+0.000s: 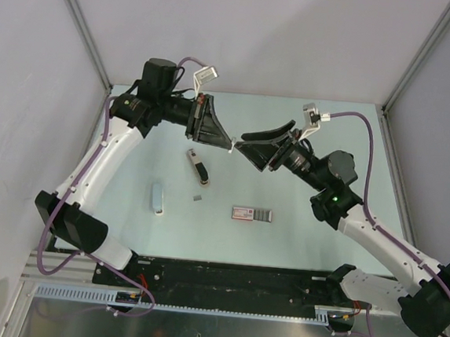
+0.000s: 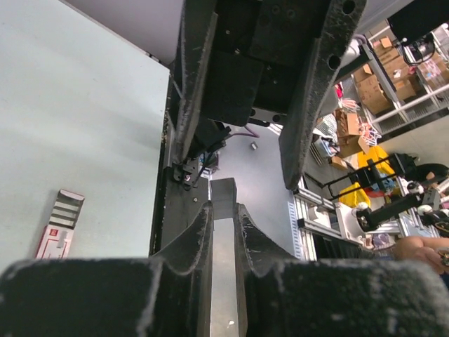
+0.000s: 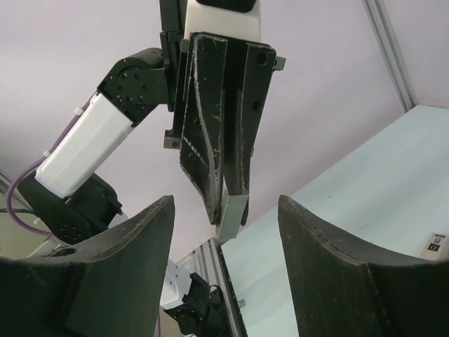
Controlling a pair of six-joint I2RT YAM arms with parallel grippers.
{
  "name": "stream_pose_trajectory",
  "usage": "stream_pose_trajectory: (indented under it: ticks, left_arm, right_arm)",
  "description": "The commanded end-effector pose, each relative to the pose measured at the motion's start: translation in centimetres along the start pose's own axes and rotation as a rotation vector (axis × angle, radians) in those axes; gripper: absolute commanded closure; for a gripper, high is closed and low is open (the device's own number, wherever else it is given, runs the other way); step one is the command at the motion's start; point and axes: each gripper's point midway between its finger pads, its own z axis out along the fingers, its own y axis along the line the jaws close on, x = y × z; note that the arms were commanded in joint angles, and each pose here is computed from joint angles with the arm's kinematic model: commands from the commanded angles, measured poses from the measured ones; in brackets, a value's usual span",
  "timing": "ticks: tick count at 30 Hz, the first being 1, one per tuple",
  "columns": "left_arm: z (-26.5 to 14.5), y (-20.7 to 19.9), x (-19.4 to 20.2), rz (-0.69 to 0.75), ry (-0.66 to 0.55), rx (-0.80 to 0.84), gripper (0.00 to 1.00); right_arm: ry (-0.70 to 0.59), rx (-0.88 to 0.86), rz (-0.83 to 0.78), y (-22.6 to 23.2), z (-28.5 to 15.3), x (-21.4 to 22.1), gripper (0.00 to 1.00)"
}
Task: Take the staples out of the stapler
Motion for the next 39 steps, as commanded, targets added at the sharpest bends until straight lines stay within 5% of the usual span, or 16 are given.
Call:
stream_pose_trajectory:
  ticks: [1, 39]
  left_arm:
    - [-0.1, -3.1, 0.7, 0.066, 0.02, 0.096, 0.92]
    - [0.0, -2.8, 1.2, 0.043, 0.026, 0.097, 0.92]
  right_arm:
    - [-0.08, -0.028, -0.003, 0.7, 0.6, -1.9, 0.35]
    - [-0.02, -0.063, 0.07, 0.5, 1.7, 0.4, 0.67]
